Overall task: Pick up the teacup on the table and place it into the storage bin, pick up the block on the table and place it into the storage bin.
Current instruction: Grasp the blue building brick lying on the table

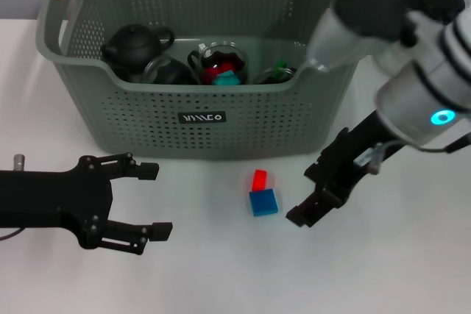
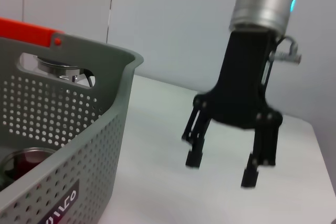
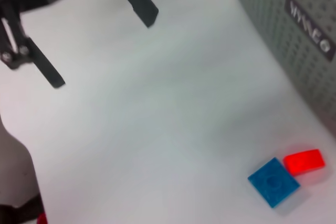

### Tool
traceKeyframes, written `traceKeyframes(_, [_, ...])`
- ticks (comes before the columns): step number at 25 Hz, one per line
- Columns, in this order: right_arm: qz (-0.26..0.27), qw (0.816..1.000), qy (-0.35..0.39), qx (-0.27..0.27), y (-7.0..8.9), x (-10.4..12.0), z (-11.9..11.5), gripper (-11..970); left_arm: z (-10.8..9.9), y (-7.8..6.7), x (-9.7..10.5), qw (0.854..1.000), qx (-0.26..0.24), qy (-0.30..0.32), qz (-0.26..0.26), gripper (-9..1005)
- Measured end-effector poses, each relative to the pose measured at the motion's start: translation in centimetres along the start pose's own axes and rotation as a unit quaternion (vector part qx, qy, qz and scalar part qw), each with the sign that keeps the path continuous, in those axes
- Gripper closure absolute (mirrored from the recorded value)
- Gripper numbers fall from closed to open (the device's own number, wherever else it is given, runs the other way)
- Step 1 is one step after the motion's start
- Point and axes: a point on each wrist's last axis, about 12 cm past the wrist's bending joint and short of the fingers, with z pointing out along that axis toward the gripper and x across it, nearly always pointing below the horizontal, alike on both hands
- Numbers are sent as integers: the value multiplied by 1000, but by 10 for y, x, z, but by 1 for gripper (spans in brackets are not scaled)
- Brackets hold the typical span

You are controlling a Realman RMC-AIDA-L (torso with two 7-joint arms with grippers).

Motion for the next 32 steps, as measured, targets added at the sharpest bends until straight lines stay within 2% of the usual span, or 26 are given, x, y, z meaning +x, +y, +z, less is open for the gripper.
traceKeyframes(8, [-28, 999, 41, 2, -5, -4, 37, 134, -1, 0, 1, 1000, -2, 0, 2, 34])
traceKeyframes(18, [-34, 998, 43, 32, -24, -3, 61, 134, 2, -1, 3, 1000, -3, -3, -3, 34])
traceKeyframes(32, [-48, 997, 30, 49, -28, -5, 85, 134, 2, -1, 4, 1000, -4, -4, -5, 34])
